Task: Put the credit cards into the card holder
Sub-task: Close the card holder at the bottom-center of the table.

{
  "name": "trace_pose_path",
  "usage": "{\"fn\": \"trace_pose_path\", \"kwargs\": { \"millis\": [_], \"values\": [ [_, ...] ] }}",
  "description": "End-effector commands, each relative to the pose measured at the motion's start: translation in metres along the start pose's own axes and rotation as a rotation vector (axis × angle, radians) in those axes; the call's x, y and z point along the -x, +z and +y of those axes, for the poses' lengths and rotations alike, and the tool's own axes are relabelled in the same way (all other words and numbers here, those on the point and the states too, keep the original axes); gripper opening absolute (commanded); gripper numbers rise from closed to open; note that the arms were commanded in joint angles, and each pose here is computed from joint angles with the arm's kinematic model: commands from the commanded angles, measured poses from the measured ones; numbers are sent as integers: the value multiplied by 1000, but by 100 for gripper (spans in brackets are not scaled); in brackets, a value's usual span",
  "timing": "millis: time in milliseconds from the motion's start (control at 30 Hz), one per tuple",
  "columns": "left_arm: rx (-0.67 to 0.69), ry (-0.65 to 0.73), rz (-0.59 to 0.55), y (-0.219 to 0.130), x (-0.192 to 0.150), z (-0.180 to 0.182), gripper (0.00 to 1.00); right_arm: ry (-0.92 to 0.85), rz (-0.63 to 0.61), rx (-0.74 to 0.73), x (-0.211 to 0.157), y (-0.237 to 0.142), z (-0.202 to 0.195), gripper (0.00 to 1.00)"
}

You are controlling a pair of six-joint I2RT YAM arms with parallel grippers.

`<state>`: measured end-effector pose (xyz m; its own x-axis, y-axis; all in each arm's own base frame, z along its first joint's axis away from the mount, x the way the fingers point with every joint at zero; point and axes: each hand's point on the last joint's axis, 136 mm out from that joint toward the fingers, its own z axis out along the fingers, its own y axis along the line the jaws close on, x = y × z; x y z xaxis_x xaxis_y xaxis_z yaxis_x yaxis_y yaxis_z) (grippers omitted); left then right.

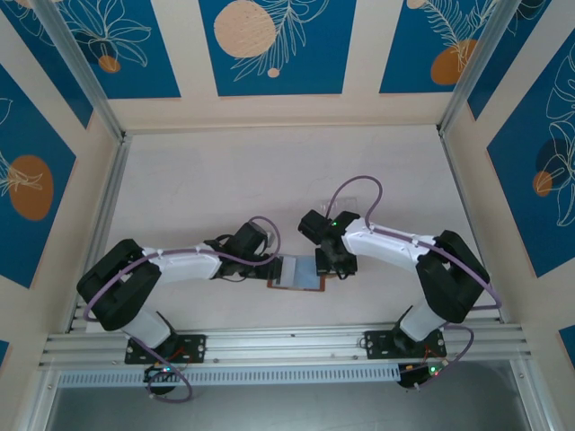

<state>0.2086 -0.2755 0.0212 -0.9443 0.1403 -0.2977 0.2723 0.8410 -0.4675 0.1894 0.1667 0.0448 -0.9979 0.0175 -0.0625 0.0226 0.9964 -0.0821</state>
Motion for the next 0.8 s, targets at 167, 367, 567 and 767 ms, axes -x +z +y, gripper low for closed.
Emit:
{"fn": "trace_pose_path", "kwargs": {
  "millis": [167,367,567,767],
  "values": [
    [98,-9,149,11,-48,33,42,43,40,27,-4,20,2,44],
    [116,39,149,11,-46,28,40,52,-33,127,10,-1,14,7],
    [64,39,146,19,-40,13,40,-3,-141,286,24,-57,44,0],
    [-11,4,146,30,-31,-5,39,-14,-166,500,29,-94,80,0]
  ]
}}
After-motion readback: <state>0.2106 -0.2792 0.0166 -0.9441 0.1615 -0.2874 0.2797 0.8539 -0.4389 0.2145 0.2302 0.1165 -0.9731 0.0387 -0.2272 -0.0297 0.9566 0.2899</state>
